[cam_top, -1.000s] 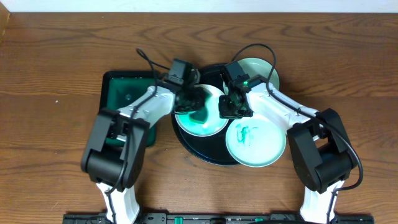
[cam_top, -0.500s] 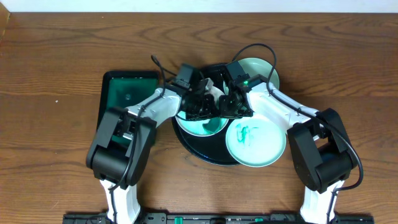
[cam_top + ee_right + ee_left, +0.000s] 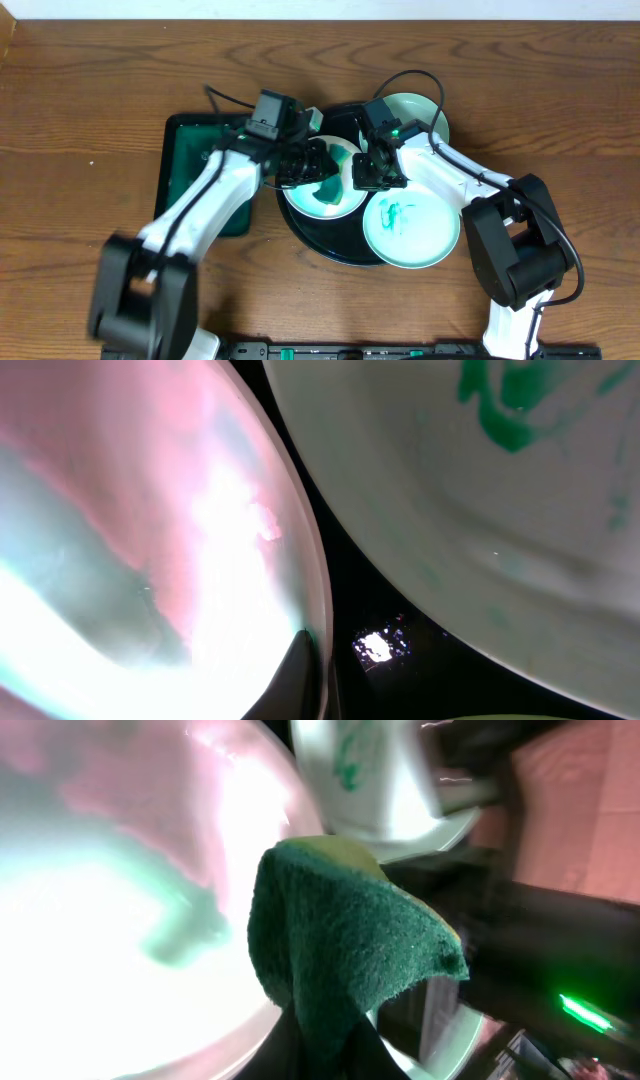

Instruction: Clean dirty plates on tray and stack at the side

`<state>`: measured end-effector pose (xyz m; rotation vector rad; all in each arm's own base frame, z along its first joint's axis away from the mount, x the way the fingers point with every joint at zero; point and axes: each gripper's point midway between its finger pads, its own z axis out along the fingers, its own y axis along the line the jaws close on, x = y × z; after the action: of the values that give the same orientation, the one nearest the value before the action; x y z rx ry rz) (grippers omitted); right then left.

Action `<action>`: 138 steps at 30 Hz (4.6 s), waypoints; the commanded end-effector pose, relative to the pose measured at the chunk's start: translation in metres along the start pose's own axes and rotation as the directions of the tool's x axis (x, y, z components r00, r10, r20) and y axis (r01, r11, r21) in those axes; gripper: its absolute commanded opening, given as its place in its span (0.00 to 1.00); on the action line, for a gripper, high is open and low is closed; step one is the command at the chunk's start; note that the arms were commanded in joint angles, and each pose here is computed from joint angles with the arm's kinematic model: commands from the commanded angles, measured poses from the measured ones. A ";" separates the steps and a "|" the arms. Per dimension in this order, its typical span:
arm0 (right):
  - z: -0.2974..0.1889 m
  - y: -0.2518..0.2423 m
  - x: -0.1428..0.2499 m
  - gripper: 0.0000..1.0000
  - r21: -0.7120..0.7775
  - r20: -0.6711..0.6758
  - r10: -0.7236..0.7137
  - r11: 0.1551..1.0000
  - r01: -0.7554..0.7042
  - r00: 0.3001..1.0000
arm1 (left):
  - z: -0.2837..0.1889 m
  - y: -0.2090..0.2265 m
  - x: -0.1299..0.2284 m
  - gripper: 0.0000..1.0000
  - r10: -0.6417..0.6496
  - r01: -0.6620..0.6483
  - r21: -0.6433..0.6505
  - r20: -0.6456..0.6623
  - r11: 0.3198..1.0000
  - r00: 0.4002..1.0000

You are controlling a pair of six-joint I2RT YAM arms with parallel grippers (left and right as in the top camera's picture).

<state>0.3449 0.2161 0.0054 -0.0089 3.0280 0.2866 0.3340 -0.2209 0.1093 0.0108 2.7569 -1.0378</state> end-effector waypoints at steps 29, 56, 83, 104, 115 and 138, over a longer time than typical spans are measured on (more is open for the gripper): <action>-0.027 0.043 -0.009 0.01 0.048 0.177 -0.345 0.938 0.342 0.922 | -0.141 0.160 0.008 0.07 -0.251 0.391 -0.584 0.309 0.712 0.917; -0.167 -0.001 -0.046 0.01 0.450 0.420 -0.507 0.837 0.313 0.753 | -0.141 0.160 0.008 0.07 -0.251 0.391 -0.584 0.309 0.711 0.917; -0.258 0.035 -0.011 0.01 0.952 0.033 -0.896 0.163 0.258 0.443 | -0.141 0.160 0.008 0.07 -0.248 0.388 -0.585 0.307 0.712 0.919; -0.287 0.050 0.008 0.01 0.987 -0.090 -0.905 -0.026 0.156 0.416 | -0.141 0.160 0.008 0.07 -0.248 0.388 -0.585 0.307 0.712 0.919; -0.290 0.067 0.015 0.01 0.982 -0.139 -0.920 -0.081 0.169 0.366 | -0.141 0.160 0.008 0.07 -0.248 0.388 -0.585 0.308 0.712 0.919; -0.291 0.079 0.016 0.01 0.986 -0.136 -0.921 -0.091 0.136 0.366 | -0.140 0.160 0.008 0.07 -0.246 0.385 -0.587 0.305 0.713 0.920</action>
<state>0.3018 0.2390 0.3022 -1.0029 1.5635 -1.3740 0.3141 -0.0123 0.1101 -0.6505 2.8025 -0.0999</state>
